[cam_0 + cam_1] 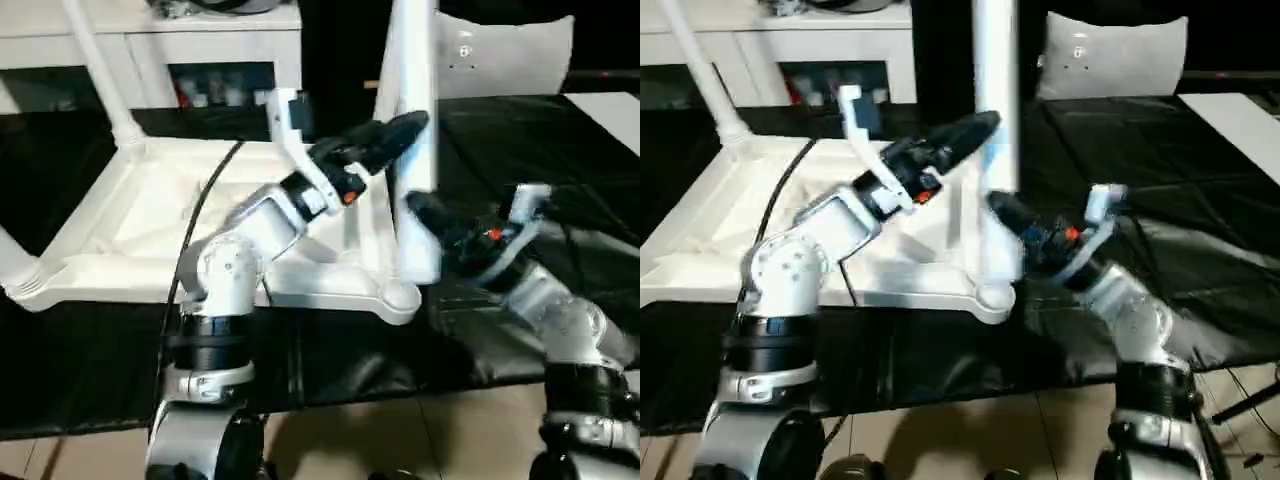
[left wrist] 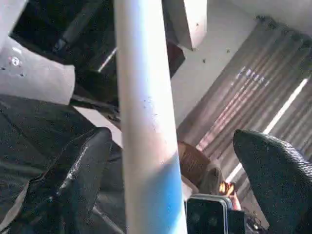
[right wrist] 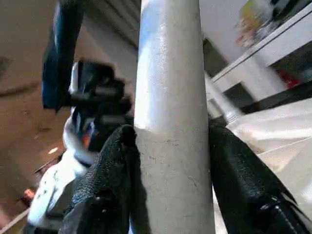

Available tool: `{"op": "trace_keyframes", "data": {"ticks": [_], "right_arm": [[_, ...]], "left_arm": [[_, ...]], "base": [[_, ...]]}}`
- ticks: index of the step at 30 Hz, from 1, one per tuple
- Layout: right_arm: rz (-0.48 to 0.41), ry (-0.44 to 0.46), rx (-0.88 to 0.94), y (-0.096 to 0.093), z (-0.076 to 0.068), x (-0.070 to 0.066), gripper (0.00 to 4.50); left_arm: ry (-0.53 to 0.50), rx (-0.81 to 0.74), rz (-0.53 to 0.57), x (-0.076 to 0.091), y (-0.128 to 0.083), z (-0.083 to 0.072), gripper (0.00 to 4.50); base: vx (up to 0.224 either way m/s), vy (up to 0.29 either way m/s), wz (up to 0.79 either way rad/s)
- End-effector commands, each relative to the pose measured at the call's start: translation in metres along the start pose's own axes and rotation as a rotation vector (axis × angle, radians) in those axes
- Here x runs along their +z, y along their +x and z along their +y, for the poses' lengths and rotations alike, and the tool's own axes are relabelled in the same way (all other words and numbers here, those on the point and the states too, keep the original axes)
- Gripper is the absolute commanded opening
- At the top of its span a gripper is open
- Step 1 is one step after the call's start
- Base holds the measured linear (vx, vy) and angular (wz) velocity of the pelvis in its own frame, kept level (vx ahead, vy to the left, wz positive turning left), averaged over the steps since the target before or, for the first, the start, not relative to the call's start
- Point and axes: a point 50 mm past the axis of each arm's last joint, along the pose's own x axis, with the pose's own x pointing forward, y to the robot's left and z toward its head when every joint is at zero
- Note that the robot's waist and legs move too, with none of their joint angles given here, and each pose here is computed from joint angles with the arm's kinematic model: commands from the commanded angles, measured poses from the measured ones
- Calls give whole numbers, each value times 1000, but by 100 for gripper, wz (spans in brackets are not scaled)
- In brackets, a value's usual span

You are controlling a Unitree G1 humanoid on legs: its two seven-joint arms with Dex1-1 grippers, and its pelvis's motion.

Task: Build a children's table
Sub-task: Pick table leg

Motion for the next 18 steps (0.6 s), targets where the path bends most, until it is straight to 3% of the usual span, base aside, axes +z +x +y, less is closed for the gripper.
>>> {"op": "trace_keyframes", "data": {"ticks": [1,4,6,8,11,15,17,18], "right_arm": [[8,-19,16,2,5,1,188],[59,-80,-32,9,3,-10,188],[101,-175,-109,15,-1,-19,188],[111,-195,-127,17,-1,-21,187],[135,-303,-192,24,-5,-26,186],[219,-644,-343,39,-14,-33,186],[230,-751,-381,46,-15,-35,186],[230,-762,-385,47,-15,-35,186]], "left_arm": [[-28,-4,14,-3,7,-5,450],[-7,0,35,-7,8,-8,450],[66,44,17,-6,8,-5,450],[91,63,8,-5,8,-3,450],[160,113,-8,-4,7,0,421],[314,255,-2,-3,10,7,389],[395,340,6,-2,10,13,377],[402,346,7,-2,10,13,377]], "base": [[0,0,0],[0,0,0],[0,0,0],[0,0,0],[0,0,0],[0,0,0],[0,0,0],[0,0,0]]}}
